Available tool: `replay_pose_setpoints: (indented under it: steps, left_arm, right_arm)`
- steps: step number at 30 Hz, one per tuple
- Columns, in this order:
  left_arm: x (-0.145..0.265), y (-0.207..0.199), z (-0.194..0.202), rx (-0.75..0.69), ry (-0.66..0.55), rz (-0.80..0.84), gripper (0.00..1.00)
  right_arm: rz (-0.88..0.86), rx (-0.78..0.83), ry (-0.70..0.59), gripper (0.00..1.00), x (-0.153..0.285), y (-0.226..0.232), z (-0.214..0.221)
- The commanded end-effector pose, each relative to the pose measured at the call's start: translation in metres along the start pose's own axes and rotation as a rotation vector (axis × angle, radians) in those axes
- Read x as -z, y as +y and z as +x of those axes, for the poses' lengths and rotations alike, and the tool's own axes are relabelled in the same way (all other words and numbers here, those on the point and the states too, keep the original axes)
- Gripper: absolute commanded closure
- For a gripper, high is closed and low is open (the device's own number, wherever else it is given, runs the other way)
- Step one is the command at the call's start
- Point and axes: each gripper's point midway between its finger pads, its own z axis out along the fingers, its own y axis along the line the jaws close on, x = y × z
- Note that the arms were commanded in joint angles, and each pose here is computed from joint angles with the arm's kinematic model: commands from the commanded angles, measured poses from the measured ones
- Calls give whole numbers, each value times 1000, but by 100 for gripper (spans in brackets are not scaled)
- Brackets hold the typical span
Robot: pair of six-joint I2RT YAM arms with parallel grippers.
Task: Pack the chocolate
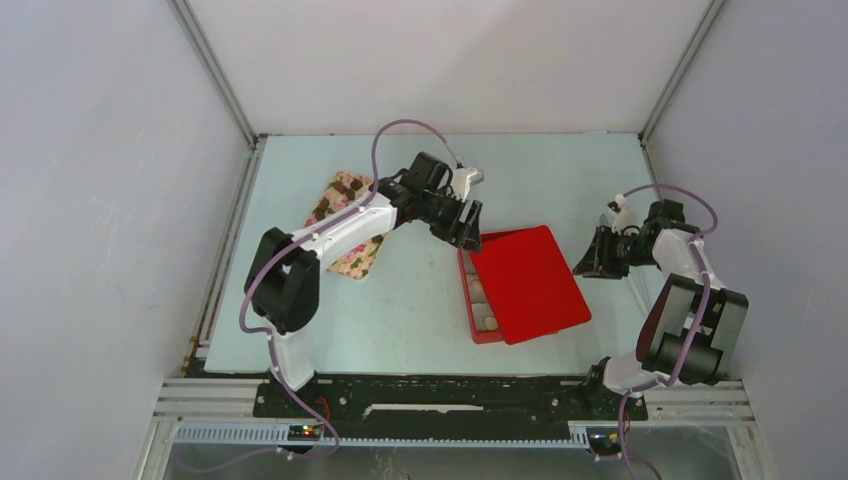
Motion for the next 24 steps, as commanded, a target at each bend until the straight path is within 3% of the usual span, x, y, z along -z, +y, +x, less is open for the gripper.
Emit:
replay_pose_setpoints:
  steps: [1, 5, 12, 24]
  left_arm:
    - [-6, -15, -2, -31, -2, 7, 26]
    - [-16, -17, 10, -31, 30, -3, 26]
    - [-16, 14, 18, 22, 33, -200, 26]
    - [-16, 24, 35, 47, 84, -207, 25]
  right_arm:
    - [66, 100, -3, 62, -2, -13, -14]
    - [67, 113, 14, 61, -7, -13, -12]
    - [67, 151, 63, 61, -17, -9, -2]
    - [40, 243, 138, 61, -40, 10, 10]
